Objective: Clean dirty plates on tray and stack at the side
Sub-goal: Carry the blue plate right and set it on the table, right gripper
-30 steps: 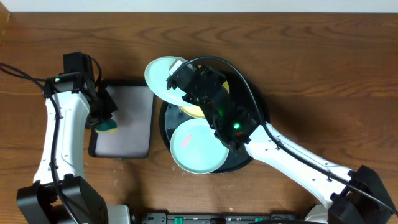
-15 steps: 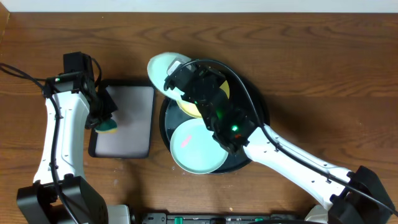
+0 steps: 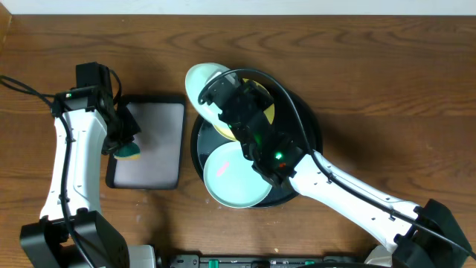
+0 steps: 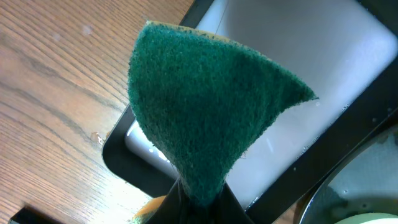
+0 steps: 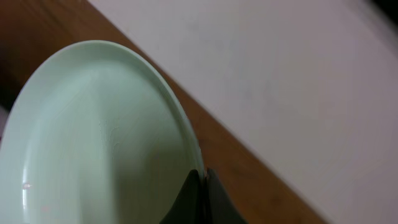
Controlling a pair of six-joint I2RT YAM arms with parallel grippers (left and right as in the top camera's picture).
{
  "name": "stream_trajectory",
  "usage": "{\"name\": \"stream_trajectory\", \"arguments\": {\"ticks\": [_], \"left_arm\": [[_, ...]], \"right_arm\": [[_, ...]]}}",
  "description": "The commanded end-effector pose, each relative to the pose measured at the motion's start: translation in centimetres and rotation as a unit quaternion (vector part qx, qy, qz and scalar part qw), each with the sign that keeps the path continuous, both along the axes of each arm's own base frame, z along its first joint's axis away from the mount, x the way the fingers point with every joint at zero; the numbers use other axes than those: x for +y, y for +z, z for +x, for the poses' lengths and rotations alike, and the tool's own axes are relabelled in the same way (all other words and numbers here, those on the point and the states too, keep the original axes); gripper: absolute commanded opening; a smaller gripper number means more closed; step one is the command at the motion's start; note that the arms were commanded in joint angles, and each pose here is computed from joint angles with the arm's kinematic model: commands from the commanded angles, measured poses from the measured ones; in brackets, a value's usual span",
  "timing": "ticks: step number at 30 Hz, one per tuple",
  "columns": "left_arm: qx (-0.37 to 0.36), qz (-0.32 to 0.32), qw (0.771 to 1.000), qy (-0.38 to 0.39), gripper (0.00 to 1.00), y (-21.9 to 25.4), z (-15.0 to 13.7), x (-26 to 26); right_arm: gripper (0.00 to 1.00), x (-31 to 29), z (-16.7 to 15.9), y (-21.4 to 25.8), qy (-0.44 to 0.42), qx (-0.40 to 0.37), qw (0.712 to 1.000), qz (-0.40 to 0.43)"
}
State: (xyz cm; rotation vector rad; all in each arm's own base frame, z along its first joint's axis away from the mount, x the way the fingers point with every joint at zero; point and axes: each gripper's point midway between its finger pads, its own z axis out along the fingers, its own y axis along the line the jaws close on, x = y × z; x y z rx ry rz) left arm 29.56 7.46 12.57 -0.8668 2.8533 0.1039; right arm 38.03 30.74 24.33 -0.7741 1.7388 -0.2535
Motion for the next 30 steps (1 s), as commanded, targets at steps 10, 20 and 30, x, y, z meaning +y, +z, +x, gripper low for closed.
{"name": "stream_trajectory", "arguments": {"ticks": [10, 20, 30], "left_arm": [[0.004, 0.002, 1.000, -0.006, 0.07, -0.1, -0.2, -0.1], [-0.015, -0.035, 0.992, -0.124, 0.07, -0.1, 1.2, -4.0], [-0.018, -0.030, 0.983, -0.179, 0.07, 0.0, 1.7, -6.0]], "right_arm": [[0.01, -2.4, -1.7, 1.3, -0.063, 0.127, 0.956, 0.257], [0.01, -14.1, -2.6, 4.3, -0.114, 0.217, 0.901, 0.358], [0.01, -33.4, -3.4, -0.4, -0.358, 0.250, 0.810, 0.392]]}}
